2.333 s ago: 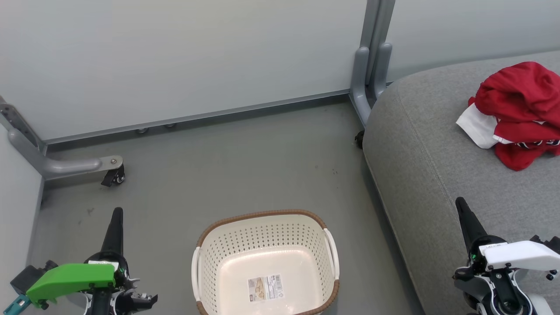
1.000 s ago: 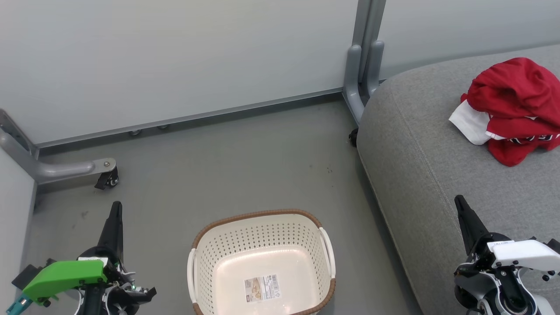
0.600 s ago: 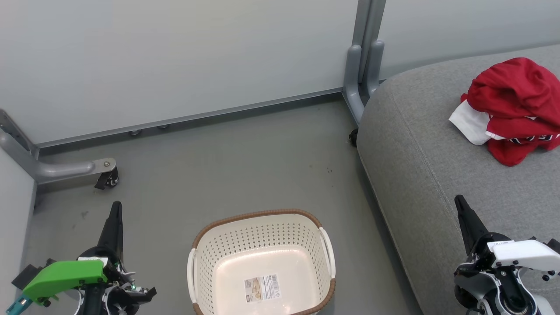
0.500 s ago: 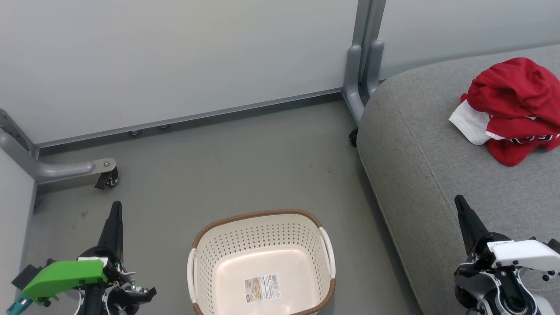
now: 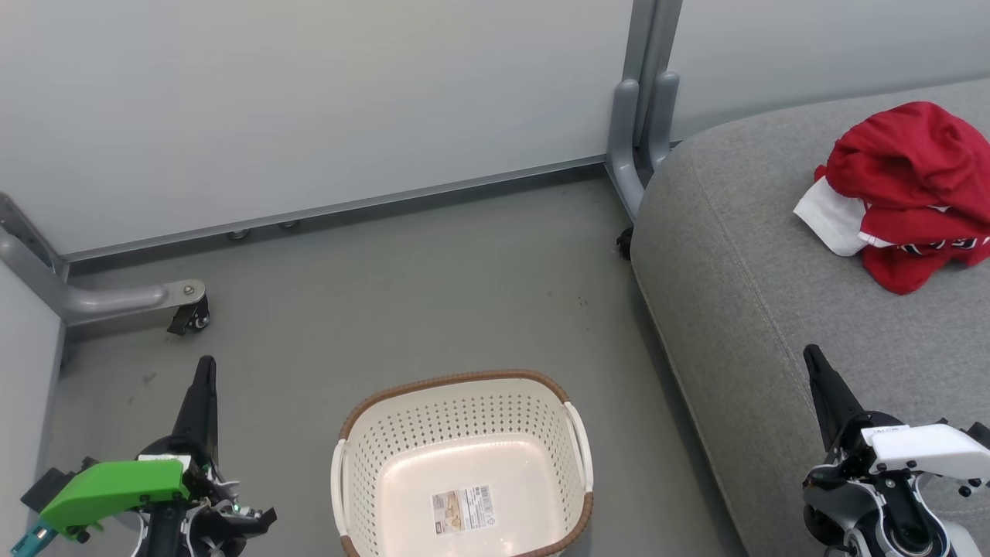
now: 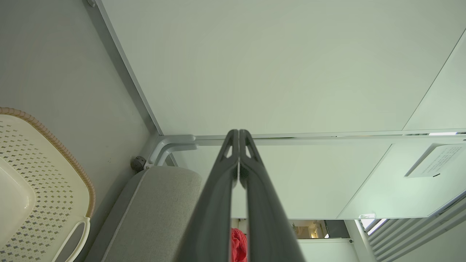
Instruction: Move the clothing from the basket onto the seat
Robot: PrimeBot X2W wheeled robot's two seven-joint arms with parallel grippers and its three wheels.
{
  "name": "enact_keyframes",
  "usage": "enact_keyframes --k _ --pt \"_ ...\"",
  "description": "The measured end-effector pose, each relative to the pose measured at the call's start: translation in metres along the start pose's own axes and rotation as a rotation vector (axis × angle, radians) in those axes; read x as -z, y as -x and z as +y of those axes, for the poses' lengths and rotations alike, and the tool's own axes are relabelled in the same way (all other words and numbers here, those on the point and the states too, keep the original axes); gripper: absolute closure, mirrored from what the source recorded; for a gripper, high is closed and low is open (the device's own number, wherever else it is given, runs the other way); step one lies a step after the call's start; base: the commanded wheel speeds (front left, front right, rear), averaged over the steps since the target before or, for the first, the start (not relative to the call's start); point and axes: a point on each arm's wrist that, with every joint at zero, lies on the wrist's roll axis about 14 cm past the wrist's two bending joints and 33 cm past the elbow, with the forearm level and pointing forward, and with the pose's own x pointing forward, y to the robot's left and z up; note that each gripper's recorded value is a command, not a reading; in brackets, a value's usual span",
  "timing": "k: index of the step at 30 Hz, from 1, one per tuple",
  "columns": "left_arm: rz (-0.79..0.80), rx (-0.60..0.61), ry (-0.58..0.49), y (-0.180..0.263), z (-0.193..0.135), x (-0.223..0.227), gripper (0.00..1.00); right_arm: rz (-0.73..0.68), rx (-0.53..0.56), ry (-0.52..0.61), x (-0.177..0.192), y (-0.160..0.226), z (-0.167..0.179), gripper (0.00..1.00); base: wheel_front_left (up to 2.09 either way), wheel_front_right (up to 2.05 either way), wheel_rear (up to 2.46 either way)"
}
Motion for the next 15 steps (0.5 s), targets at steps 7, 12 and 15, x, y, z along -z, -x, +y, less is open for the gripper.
enact_keyframes --k 7,12,15 --pt "0.000 0.000 0.000 0.0000 0.0000 0.0001 1.00 0.000 0.000 0.000 0.0000 0.0000 0.0000 1.00 0.00 0.00 0.00" --pt "0.000 0.000 0.000 0.0000 0.0000 0.0001 1.00 0.000 0.000 0.000 0.0000 0.0000 0.0000 1.00 0.00 0.00 0.00" --pt "0.000 0.000 0.000 0.0000 0.0000 0.0001 1.00 0.000 0.000 0.000 0.0000 0.0000 0.0000 1.00 0.00 0.00 0.00"
